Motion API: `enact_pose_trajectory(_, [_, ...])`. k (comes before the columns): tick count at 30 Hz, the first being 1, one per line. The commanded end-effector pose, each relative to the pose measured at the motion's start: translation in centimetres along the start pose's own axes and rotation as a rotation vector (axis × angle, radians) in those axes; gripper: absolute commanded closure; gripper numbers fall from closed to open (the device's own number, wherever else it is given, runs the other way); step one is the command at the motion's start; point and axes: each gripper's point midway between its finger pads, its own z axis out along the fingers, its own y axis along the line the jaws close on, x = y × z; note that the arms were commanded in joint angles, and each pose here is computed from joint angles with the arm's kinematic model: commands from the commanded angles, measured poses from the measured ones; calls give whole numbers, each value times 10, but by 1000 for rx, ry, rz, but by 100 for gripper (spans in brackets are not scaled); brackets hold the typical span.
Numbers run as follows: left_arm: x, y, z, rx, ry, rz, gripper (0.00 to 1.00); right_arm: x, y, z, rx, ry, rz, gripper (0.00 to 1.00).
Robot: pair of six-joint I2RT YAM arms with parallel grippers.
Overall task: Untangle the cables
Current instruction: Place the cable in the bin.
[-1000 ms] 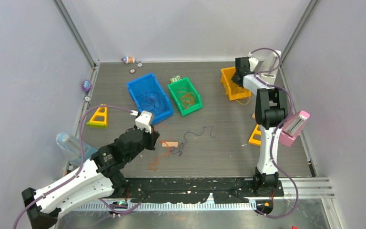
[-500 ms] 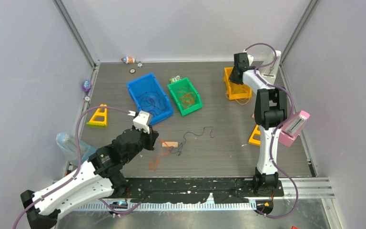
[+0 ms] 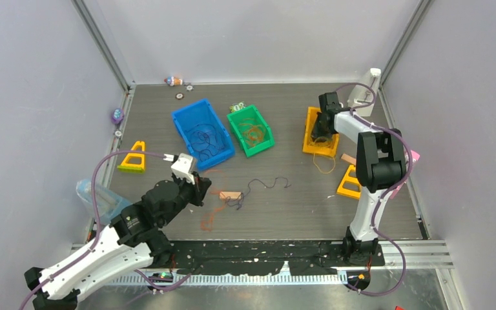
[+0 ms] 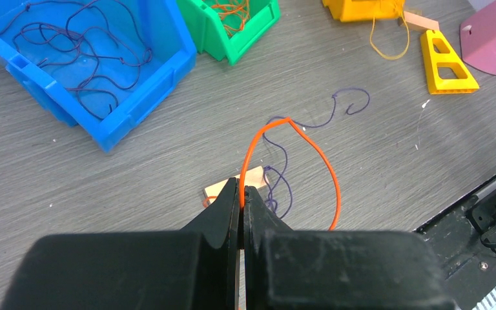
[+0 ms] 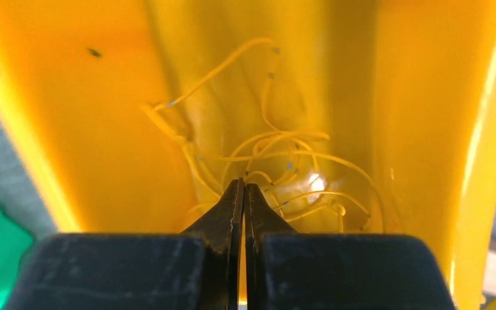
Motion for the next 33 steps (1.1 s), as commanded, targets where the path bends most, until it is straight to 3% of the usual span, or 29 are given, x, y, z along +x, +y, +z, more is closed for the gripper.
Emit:
enact_pose_trajectory(1, [-3,-1,-2,9,-20,-9,100,-36,20,-45,-65,-117,9,94])
enact_pose_trajectory(5, [-5,-1,-4,13,-25,-16,100,-73,18,-59,-5,-182,-36,94])
enact_pose_trajectory(11, [-5,1,-8,7,-25,-23,100,-84,12,-44,70,-155,-83,94])
enact_pose_trajectory(18, [-5,3,-10,1,-16,-13,100,-111,16,-35,27,-200,-109,94])
enact_pose_trajectory(23, [-5,4,-10,-8,-15,-14,100,-84,16,-3,-13,-117,-158,94])
enact_pose_trajectory(27, [-6,6,-10,-16,-15,-4,100,-71,16,10,-37,-88,-143,85])
enact_pose_trajectory(33, [-10,9,-15,-31,-12,19,100,-91,22,-20,-48,-142,-146,79])
